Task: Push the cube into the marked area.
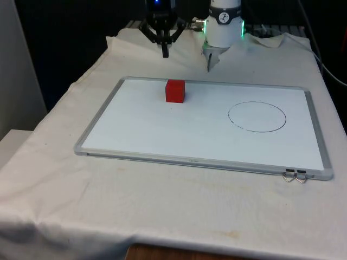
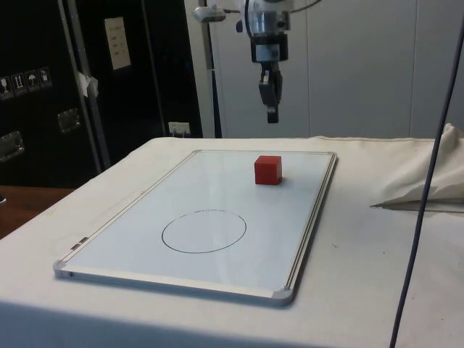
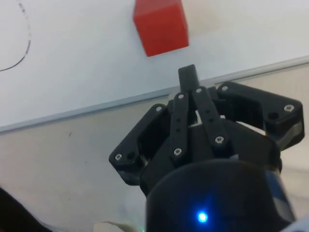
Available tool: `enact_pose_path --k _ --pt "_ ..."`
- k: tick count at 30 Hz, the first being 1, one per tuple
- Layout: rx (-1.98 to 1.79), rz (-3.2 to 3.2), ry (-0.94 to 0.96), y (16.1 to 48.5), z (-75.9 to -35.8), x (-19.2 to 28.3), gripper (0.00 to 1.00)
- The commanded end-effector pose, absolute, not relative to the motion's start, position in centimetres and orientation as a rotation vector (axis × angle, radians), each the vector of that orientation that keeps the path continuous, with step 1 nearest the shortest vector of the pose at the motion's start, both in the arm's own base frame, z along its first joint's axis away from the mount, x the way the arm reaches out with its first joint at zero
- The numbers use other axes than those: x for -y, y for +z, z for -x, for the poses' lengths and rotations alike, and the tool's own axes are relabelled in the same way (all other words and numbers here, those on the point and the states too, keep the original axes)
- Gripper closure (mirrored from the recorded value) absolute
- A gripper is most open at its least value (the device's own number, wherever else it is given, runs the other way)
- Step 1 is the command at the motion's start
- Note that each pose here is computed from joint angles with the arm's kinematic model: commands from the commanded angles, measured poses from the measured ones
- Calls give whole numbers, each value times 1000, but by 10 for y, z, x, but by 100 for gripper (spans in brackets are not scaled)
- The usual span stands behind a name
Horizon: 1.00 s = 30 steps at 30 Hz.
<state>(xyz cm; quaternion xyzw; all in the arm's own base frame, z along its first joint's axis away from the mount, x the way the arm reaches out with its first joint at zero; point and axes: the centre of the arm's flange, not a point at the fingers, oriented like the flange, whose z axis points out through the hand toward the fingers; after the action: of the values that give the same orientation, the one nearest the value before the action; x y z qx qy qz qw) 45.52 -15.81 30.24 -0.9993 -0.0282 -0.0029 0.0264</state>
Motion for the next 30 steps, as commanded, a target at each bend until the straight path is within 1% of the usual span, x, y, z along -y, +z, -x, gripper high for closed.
enact_pose_path --k 1,6,7,11,16,17,22,30 --pt "86 3086 -24 298 -453 160 100" --pt "69 3092 -23 277 -448 172 100" --pt "74 3094 -6 280 -449 171 100" --pt "51 3095 -23 260 -447 177 100" --pt "25 3099 -22 243 -447 177 100" --pt "30 3101 -1 244 -447 178 100" --pt "-20 3103 -22 229 -448 177 100" --pt "-79 3103 -26 216 -449 175 100"
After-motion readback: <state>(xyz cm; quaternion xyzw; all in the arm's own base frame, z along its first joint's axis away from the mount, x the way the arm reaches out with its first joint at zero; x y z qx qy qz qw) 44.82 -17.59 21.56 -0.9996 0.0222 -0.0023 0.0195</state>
